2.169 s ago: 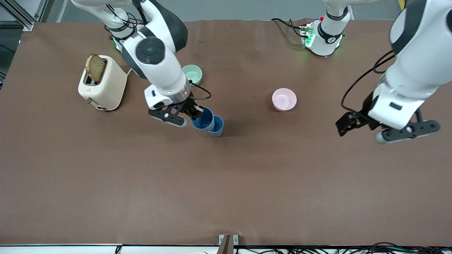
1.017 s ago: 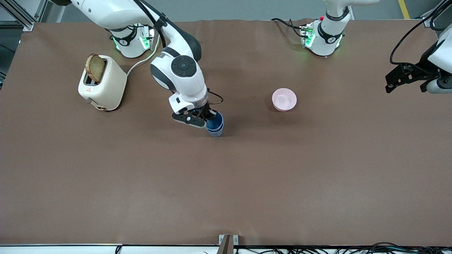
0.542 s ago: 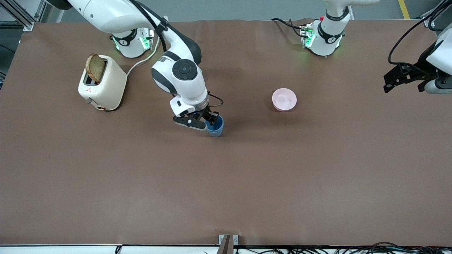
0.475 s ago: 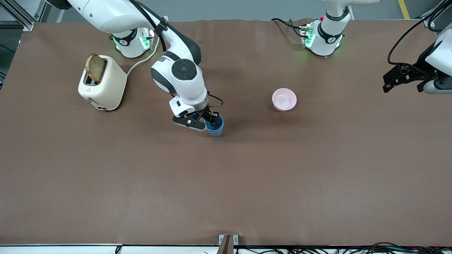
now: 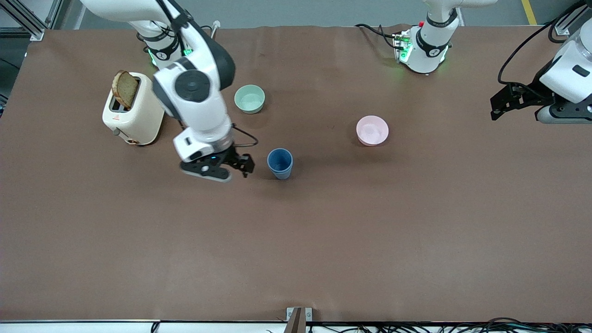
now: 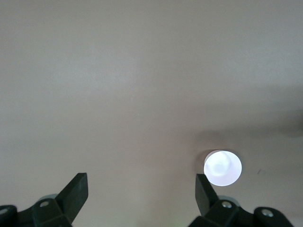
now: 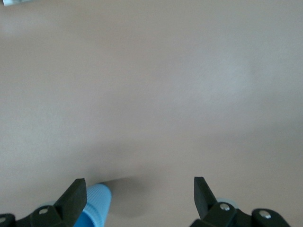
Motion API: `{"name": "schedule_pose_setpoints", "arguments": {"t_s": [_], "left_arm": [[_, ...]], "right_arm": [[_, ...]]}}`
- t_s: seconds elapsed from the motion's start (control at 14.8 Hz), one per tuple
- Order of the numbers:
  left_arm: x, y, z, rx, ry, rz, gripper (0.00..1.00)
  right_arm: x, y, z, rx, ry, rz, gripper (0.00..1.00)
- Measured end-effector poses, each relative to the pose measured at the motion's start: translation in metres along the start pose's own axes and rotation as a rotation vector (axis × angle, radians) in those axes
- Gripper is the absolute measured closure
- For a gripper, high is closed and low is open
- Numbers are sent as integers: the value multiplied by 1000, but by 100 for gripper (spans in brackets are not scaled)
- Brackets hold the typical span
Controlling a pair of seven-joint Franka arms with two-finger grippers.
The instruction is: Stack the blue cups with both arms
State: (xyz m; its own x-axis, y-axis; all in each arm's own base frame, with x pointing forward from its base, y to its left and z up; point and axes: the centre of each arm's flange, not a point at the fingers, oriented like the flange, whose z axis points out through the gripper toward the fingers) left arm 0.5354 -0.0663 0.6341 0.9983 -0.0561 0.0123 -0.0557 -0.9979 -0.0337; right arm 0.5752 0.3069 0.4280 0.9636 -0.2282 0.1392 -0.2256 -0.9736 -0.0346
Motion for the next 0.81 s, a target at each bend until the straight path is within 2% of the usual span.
{"name": "schedule_pose_setpoints", "arguments": {"t_s": [0.27, 0.41, 0.61, 0.81], "left_arm": [[-1, 3, -2, -25, 1, 1, 0], [-1, 4, -2, -25, 2, 2, 0], [-1, 4, -2, -25, 2, 2, 0], [-1, 4, -2, -25, 2, 2, 0]], "right_arm": [[66, 130, -73, -54, 6, -36, 0], [85, 196, -109, -66, 11, -30, 0], [93, 269, -158, -93, -14, 6, 0], [82, 304, -198, -99, -54, 6, 0]]}}
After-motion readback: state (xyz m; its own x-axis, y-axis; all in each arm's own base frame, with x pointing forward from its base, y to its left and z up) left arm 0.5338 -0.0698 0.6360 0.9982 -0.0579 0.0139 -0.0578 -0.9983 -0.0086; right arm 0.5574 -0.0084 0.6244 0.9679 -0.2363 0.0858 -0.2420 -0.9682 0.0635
